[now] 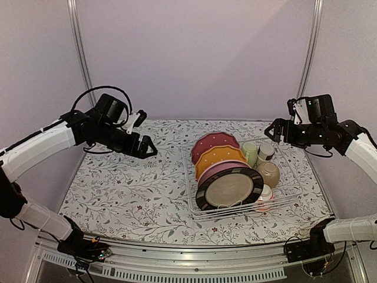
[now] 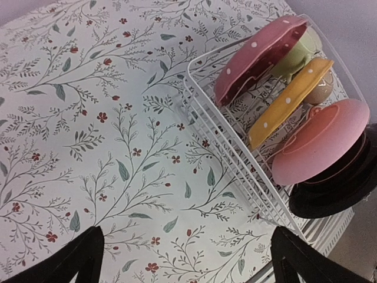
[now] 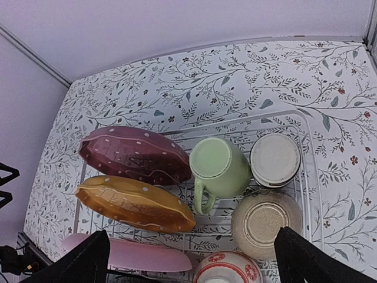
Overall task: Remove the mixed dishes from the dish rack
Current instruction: Grab the plate from the dish rack.
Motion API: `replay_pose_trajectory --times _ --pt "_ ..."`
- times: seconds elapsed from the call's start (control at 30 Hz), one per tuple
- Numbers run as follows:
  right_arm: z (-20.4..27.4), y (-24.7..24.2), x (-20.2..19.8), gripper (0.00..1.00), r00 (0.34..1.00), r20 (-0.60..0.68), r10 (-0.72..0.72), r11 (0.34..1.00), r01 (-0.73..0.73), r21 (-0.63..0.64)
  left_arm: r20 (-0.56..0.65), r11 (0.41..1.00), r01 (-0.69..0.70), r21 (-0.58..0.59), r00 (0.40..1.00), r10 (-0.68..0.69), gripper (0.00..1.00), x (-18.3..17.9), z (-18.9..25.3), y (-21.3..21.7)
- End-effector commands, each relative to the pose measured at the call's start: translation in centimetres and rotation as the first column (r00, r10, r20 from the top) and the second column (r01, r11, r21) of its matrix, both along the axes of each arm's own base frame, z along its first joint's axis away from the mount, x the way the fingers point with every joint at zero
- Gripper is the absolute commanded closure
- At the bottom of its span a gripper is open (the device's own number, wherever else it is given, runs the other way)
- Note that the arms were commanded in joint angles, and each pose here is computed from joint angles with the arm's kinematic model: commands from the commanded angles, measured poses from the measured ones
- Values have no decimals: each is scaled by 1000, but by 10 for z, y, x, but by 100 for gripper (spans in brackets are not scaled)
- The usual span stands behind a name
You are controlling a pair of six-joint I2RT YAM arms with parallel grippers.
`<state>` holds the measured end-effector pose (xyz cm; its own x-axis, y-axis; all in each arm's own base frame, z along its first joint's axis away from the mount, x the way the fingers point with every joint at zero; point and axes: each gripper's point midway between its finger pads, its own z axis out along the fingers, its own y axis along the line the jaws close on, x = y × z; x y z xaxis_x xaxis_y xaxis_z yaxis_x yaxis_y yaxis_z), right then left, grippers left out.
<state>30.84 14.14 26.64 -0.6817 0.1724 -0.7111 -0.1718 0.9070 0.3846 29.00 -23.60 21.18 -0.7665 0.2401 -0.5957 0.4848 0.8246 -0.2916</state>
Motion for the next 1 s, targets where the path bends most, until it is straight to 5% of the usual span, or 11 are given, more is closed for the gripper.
replay_pose_trajectory --times 0.0,0.13,0.43,0.63,0.97 --pt "23 18 -22 1 984 51 171 984 -173 35 81 995 101 -18 992 -99 0 -8 34 -12" --pt "33 46 -48 3 928 84 362 928 -367 64 82 987 159 -36 984 -155 0 -17 38 -18" --pt "42 69 -85 10 824 104 557 829 -559 -6 111 920 372 -121 927 -359 0 -57 47 -51" --pt "51 63 -86 9 833 161 530 845 -534 -20 273 814 579 -49 792 -547 1 -102 69 -98" --pt "57 58 -82 8 860 192 472 876 -482 7 309 665 695 274 590 -745 13 -116 40 -184"
